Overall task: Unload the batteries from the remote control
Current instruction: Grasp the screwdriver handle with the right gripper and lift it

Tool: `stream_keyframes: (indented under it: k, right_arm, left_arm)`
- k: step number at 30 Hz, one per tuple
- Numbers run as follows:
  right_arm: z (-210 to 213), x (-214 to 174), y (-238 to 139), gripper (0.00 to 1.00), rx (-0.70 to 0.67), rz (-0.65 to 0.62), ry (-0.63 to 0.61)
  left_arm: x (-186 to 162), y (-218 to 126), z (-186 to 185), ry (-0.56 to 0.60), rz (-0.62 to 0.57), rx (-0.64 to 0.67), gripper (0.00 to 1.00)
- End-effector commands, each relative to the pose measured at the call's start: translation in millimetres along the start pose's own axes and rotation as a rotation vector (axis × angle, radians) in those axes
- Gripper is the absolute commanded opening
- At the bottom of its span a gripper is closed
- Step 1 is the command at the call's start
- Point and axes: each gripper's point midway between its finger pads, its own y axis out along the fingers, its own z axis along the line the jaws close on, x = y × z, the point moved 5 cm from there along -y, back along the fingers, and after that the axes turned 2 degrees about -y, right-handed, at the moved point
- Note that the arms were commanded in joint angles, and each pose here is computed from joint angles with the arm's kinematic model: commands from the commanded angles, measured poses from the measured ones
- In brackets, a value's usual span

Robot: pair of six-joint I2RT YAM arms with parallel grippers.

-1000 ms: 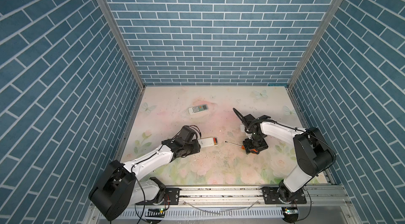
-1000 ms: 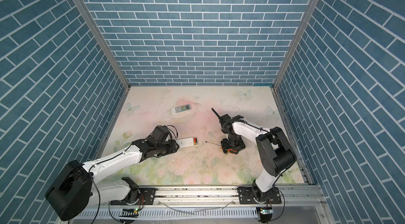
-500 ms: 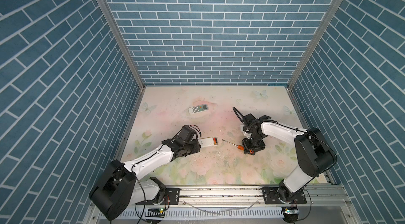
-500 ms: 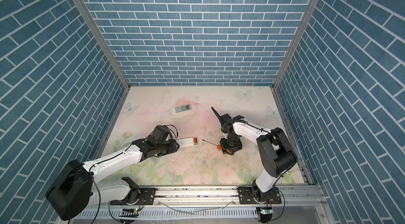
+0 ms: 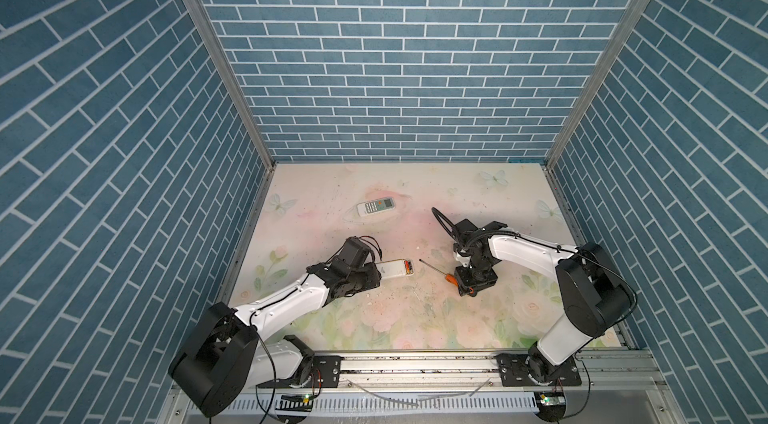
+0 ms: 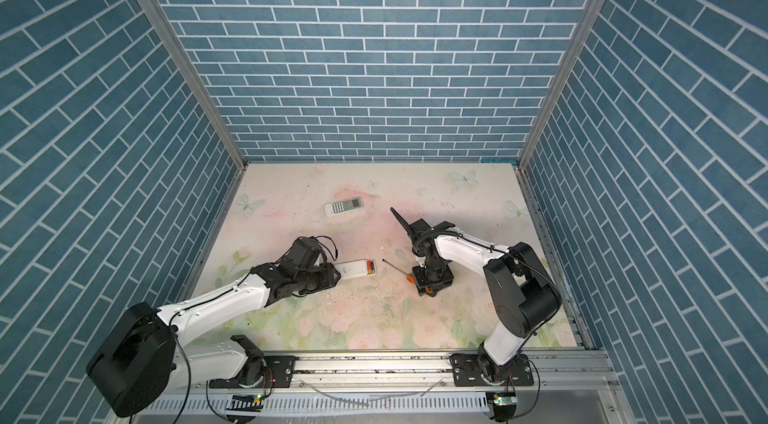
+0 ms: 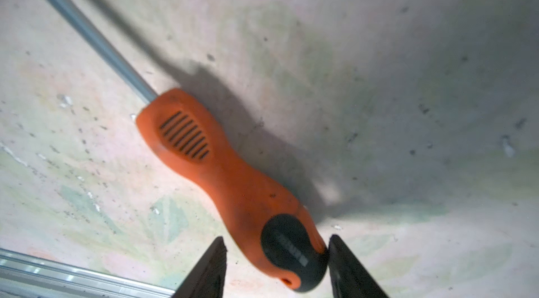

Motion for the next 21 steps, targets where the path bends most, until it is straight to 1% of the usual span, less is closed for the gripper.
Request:
stream_keyframes:
  k: [1,10,11,16,18,21]
  right_arm:
    - [1,-1,1,0.57,-0.024,0.001,-0.043]
    - [-1,9,5,0.57,-0.030,-0.106,-0.038]
    - [-3,11,5,0.58,-0.052,-0.119,-0.038]
    - [-6,11,10,0.59,-0.067,-0.138,-0.045]
    - [-6,10,13,0.58,-0.069,-0.137,-0.046]
    - [-5,9,15,0.49,-0.071,-0.130,-0.052]
  left_arm:
    - [-1,1,3,-0.008,-0.007,0.006,0.48]
    - [0,-2,3,-0.009,-0.015,0.000,0.48]
    - [0,-2,3,-0.010,-0.016,0.000,0.48]
    - [0,-2,3,-0.014,-0.018,-0.003,0.48]
    - [0,-3,2,-0.014,-0.019,-0.005,0.48]
    - [2,-3,0,-0.016,-0.022,-0.010,0.48]
